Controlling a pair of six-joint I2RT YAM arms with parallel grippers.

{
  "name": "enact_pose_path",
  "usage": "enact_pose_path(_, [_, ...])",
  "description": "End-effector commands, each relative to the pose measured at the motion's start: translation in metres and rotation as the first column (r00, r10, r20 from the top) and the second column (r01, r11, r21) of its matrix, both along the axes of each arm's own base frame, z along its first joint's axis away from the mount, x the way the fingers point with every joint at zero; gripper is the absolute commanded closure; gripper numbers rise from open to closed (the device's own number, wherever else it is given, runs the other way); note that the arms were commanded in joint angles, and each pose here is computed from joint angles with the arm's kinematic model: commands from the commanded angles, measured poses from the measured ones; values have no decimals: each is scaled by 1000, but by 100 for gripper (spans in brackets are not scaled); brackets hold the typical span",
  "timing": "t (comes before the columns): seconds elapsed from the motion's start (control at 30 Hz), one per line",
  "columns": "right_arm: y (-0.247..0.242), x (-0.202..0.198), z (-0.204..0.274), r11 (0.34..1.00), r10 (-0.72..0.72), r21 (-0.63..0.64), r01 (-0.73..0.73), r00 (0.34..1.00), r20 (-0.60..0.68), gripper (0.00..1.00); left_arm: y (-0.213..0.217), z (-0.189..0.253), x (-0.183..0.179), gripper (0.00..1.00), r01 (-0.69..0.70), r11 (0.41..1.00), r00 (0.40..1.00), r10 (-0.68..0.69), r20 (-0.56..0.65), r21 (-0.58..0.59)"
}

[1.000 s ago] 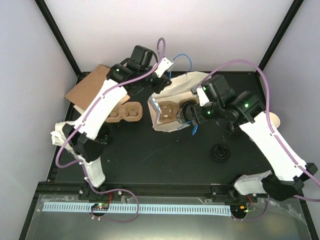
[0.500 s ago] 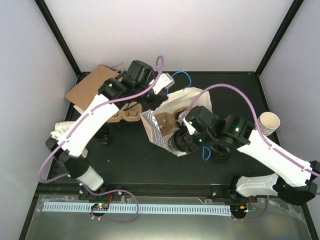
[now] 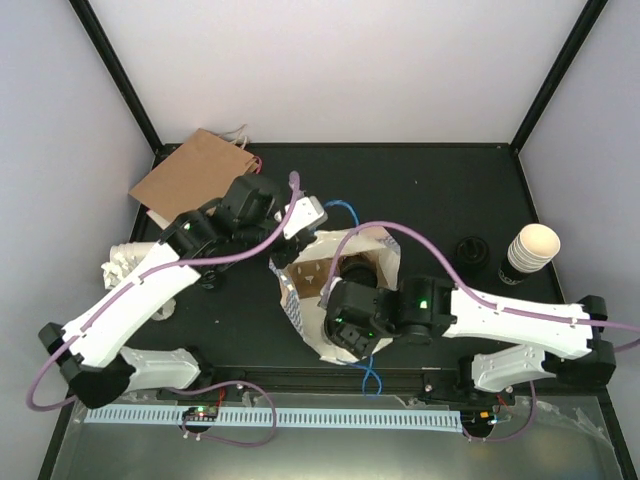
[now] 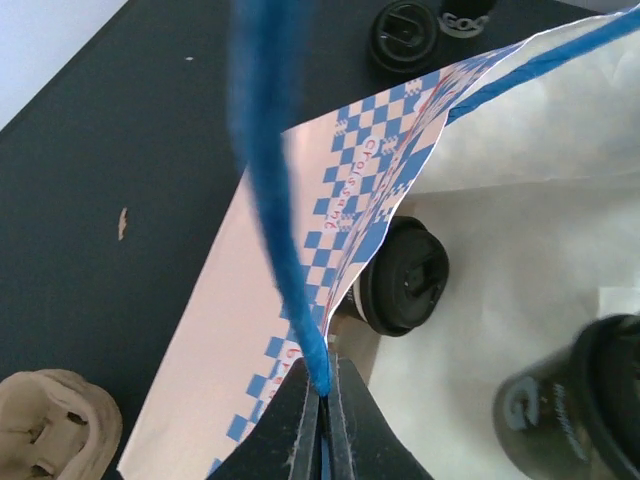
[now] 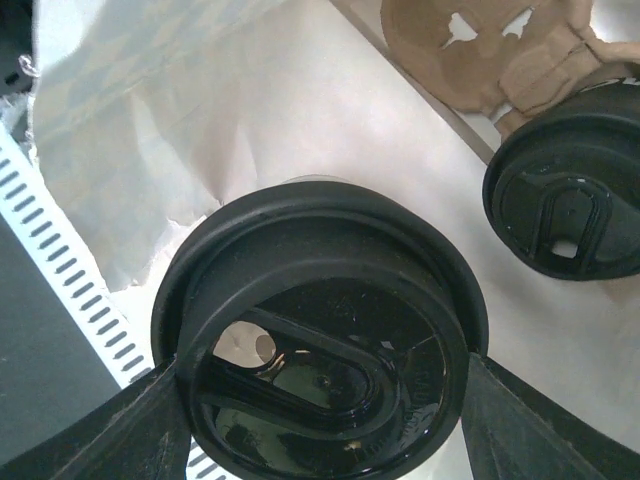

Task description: Pack the takeout coffee

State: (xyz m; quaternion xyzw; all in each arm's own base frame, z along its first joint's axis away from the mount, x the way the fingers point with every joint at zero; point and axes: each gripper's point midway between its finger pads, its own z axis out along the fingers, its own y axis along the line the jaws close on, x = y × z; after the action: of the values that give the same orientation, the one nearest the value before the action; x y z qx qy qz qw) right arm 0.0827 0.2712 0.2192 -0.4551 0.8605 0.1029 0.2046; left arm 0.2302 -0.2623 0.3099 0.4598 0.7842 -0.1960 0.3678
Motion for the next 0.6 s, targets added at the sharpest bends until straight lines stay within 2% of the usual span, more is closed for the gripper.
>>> enact_pose_path(0.0, [8, 7, 4, 1000, -14, -16, 16, 996, 88, 39, 2, 15, -18, 98, 52, 998, 993, -47, 108, -40])
enact_pose_path(0.13, [15, 18, 21, 999, -29, 42, 22, 987, 161, 40, 3, 13, -33, 98, 86, 994, 991, -78, 112, -60])
enact_pose_path(0.23, [28, 23, 36, 991, -34, 133, 5, 977, 211, 44, 4, 14, -40, 98, 106, 992, 988, -97, 120, -72])
enact_pose_path(0.33, [40, 27, 42, 977, -34, 213, -20, 969, 246, 45, 3, 12, -43, 98, 122, 990, 986, -113, 119, -72])
enact_pose_path(0.43, [47, 31, 40, 974, -27, 224, -39, 958, 285, 45, 0, 12, -46, 98, 140, 988, 985, -131, 110, -73])
enact_pose_path(0.57, [56, 39, 27, 984, -7, 171, -54, 942, 336, 44, -3, 17, -52, 98, 158, 983, 983, -148, 108, -93])
